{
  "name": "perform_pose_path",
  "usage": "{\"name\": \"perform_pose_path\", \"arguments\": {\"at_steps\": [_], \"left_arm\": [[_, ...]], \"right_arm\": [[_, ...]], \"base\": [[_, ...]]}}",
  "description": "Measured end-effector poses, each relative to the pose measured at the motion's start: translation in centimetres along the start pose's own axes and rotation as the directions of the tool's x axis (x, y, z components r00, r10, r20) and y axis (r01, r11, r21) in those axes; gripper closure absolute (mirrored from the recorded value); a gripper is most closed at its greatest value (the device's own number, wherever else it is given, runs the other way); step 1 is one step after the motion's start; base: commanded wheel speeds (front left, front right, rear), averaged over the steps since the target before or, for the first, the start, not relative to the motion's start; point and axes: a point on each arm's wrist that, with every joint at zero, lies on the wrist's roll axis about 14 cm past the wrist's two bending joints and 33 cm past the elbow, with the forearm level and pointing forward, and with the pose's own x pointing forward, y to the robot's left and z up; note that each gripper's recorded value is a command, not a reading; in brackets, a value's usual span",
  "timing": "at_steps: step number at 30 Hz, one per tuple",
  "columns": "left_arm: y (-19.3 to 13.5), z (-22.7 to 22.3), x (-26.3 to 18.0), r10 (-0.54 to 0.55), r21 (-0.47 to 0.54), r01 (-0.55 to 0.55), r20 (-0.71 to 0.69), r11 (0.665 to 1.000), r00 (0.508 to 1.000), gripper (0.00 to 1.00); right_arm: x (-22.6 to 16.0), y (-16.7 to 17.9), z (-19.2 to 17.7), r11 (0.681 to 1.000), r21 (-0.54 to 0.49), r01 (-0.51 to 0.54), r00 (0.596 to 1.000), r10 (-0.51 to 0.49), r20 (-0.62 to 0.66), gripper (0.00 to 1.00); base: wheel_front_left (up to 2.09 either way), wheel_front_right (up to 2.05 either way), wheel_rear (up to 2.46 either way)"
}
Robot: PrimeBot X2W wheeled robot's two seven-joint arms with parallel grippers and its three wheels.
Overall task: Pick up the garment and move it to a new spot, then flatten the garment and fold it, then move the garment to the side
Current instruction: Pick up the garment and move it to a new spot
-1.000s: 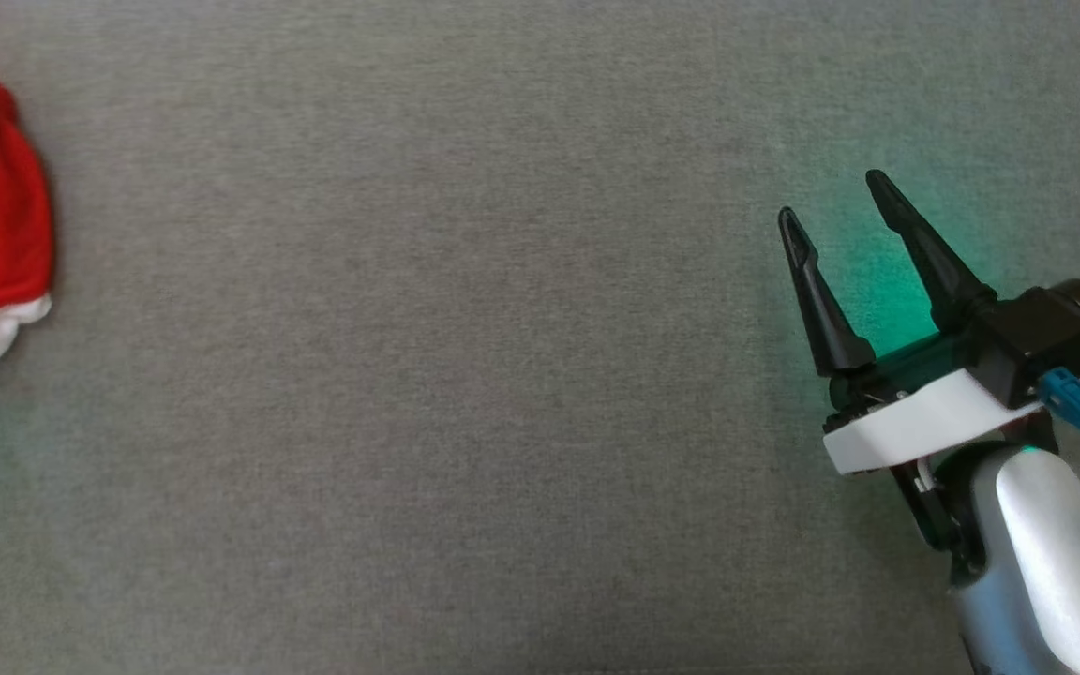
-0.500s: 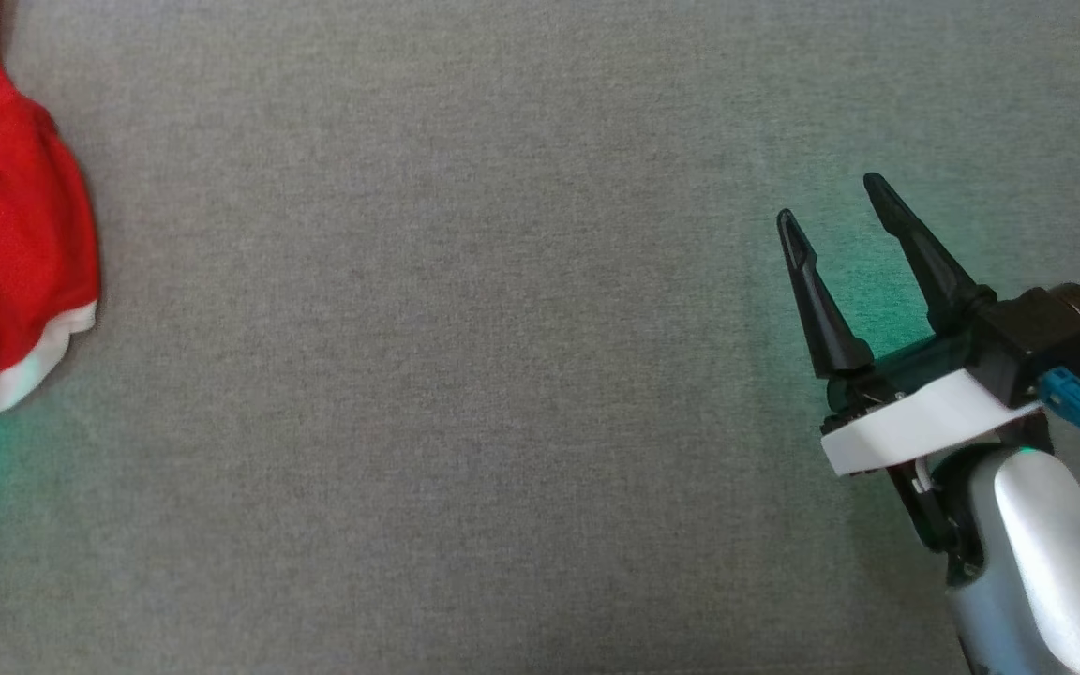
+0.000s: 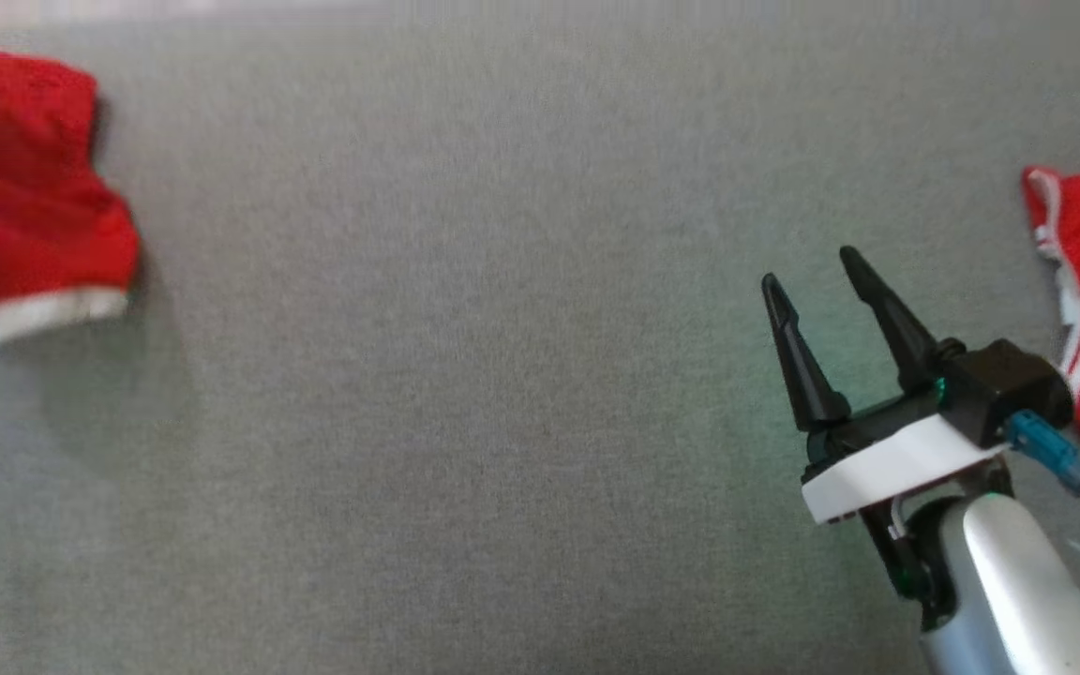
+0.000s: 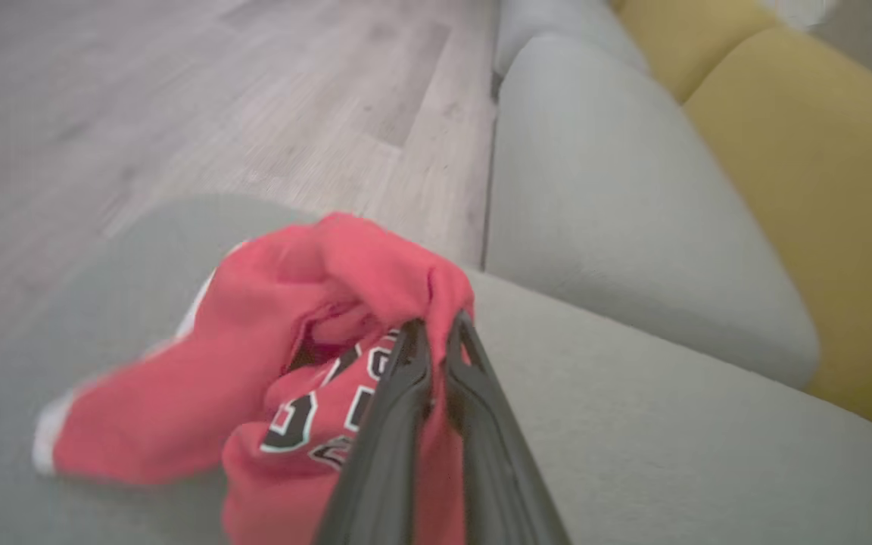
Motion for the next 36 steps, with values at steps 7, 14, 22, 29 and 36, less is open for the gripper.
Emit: {"name": "perform_pose_path", "arguments": {"at_steps": [7, 14, 22, 29, 36], "left_arm": [[-10.0, 8.2, -5.6, -0.261, 0.163, 0.228, 0.216, 0.96, 0.941, 1.0], [-21.9, 8.3, -9.8, -0.559, 0.289, 0.496, 0.2, 0.819, 0.805, 1.0], [-32.5, 1.6, -10.7, -0.777, 0.268, 0.745, 0.023, 0.611, 0.629, 1.0], [-33.3, -7.8, -7.1, -0.767, 0.123, 0.776, -0.122, 0.619, 0.63, 1.0], [-27.6, -15.2, -1.8, -0.584, 0.233, 0.63, -0.239, 0.741, 0.776, 0.0]], "right_arm": [[-3.0, 0.8, 2.2, 1.0, 0.01, 0.018, 0.998, -0.019, 0.059, 0.0], [-5.6, 0.0, 4.8, 0.997, 0.001, 0.072, 0.988, -0.072, 0.14, 0.0], [-8.5, -2.6, 5.6, 0.984, 0.006, 0.178, 0.971, -0.177, 0.162, 0.0], [-10.6, -4.5, 5.6, 0.967, 0.015, 0.254, 0.954, -0.253, 0.162, 0.0], [-10.9, -5.2, 4.9, 0.961, 0.027, 0.277, 0.95, -0.278, 0.14, 0.0]], "base": [[0.0, 0.0, 0.0], [0.0, 0.0, 0.0], [0.0, 0.0, 0.0], [0.0, 0.0, 0.0], [0.0, 0.0, 0.0]]}}
